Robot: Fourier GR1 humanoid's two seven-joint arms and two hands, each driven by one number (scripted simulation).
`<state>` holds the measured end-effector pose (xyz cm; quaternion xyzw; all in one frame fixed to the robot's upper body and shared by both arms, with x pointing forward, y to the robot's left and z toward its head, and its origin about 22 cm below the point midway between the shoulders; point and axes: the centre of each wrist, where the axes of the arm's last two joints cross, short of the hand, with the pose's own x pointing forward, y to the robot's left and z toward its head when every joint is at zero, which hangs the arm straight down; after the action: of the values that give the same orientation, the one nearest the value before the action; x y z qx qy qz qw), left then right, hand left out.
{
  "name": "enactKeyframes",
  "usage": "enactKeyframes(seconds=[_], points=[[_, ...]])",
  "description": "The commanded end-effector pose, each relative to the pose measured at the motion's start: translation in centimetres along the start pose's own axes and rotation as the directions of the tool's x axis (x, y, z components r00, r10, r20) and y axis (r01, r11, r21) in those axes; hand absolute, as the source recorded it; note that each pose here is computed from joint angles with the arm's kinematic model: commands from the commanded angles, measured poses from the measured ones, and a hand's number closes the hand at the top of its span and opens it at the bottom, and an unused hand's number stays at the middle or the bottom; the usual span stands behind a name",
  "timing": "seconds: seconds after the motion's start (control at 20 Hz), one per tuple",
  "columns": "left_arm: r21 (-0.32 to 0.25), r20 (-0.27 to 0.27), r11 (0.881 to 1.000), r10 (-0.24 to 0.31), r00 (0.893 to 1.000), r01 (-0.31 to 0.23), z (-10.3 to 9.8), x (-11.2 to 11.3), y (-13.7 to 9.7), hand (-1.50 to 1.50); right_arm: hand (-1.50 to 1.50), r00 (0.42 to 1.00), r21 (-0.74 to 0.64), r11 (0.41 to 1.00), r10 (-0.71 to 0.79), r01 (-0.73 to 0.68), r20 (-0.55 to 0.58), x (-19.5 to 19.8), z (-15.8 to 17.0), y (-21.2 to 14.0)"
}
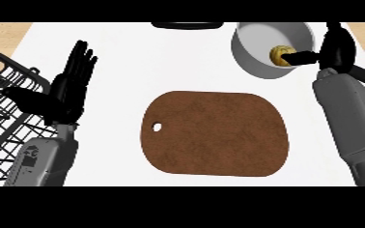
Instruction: Pick the squash from the cutting board and place it in the pot
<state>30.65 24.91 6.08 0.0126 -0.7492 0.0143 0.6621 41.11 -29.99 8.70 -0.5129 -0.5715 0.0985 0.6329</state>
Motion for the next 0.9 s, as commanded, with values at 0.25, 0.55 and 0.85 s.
enactKeyframes(seconds=[0.25, 0.55, 0.85], points=[[0.035, 0.061, 0.999, -0.031, 0.998, 0.028, 0.5, 1.6, 1.4, 0.0, -1.5, 0.936, -0.192, 0.923, -0.349, 0.334, -0.049, 0.5, -0.3, -1.3], [0.069, 0.076, 0.996, -0.054, 0.996, 0.048, -0.7, 2.7, 2.4, 0.0, -1.5, 0.883, -0.232, 0.859, -0.47, 0.456, -0.003, -3.6, -0.1, -4.1], [0.064, 0.075, 0.997, -0.047, 0.996, 0.042, 0.6, 1.6, 2.6, 0.0, -1.5, 0.846, -0.319, 0.793, -0.529, 0.519, 0.063, -7.6, 1.0, -7.9]])
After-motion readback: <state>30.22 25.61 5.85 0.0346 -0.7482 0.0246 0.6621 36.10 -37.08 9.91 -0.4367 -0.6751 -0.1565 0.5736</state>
